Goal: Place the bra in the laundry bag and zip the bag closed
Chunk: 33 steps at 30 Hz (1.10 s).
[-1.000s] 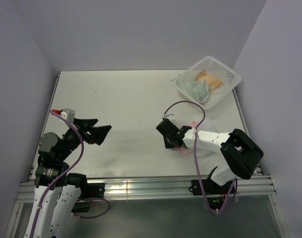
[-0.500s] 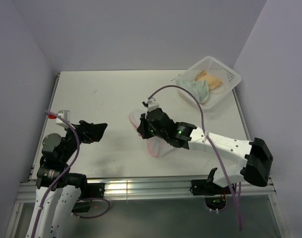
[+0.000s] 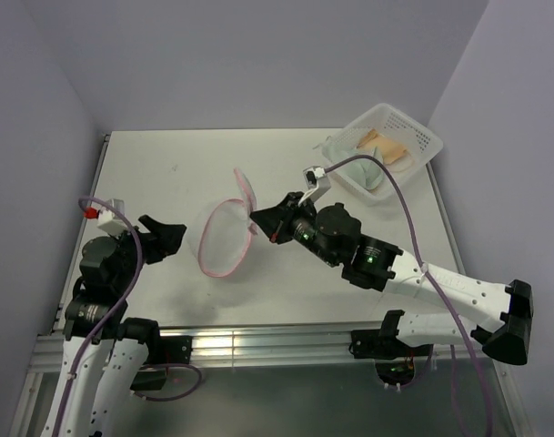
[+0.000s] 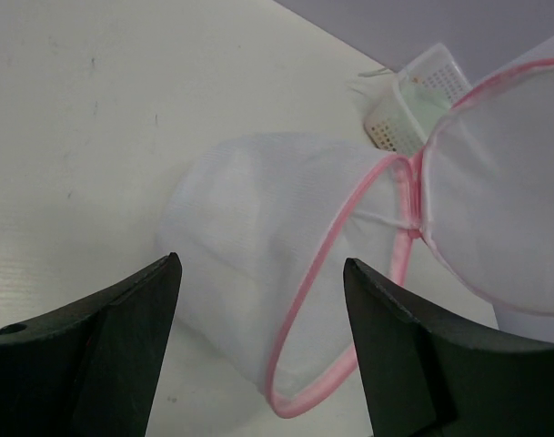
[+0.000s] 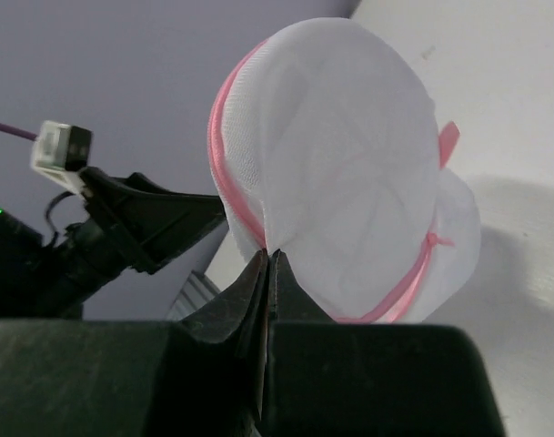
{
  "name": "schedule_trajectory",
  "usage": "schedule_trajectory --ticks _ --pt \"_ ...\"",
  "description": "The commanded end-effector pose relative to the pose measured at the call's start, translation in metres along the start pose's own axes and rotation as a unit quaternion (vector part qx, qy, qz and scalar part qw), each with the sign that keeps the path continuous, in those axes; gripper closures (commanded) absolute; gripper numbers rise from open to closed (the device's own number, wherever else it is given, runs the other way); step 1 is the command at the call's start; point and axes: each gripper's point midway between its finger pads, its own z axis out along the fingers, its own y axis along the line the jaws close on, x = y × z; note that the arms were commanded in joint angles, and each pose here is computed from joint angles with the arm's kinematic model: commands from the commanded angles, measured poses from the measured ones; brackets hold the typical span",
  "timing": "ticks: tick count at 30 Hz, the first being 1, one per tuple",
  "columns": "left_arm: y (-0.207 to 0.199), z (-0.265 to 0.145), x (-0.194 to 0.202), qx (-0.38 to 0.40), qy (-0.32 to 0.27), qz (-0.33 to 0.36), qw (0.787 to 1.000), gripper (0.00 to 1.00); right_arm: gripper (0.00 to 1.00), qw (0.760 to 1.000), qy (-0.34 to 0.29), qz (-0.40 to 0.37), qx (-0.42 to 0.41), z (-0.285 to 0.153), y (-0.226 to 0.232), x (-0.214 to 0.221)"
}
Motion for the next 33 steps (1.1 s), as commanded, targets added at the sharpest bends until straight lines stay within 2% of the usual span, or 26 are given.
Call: schedule_trajectory --ticks 1,4,10,15,19,23,28,30,32,33 --pt "0.002 0.007 0.009 -0.003 0.027 -0.015 1.0 0.21 1.0 0.998 -0.023 0.046 0.036 0.008 -0.032 0.005" --pt "0.001 0.014 0.019 0.005 0.052 -0.023 0.998 0.22 1.0 0.995 0.003 0.07 0.066 0.014 -0.074 0.033" --pt "-0.004 0.031 0.058 0.034 0.119 -0.058 0.991 0.29 1.0 0.99 0.007 0.11 0.084 0.015 -0.122 0.039" --pt "0.012 0.05 0.089 -0.016 0.127 -0.05 0.991 0.28 1.0 0.991 -0.004 0.102 0.088 0.009 -0.129 0.035" --pt "-0.007 0.056 0.116 0.015 0.161 -0.043 0.986 0.24 1.0 0.991 -0.001 0.097 0.092 0.005 -0.137 0.039" --pt "-0.04 0.056 0.113 0.057 0.156 -0.03 0.986 0.21 1.0 0.992 0.005 0.096 0.086 0.003 -0.137 0.043" --pt "-0.04 0.072 0.129 0.034 0.182 0.001 0.983 0.22 1.0 0.993 0.009 0.095 0.066 0.003 -0.13 0.043" --pt "-0.032 0.081 0.14 0.019 0.192 0.009 0.981 0.39 1.0 0.994 0.013 0.094 0.059 0.003 -0.127 0.044" --pt "-0.023 0.091 0.145 -0.005 0.191 0.019 0.981 0.72 1.0 0.994 0.019 0.092 0.057 0.002 -0.128 0.048" --pt "-0.02 0.094 0.145 -0.013 0.188 0.022 0.982 0.8 1.0 0.994 0.02 0.092 0.054 0.002 -0.127 0.048"
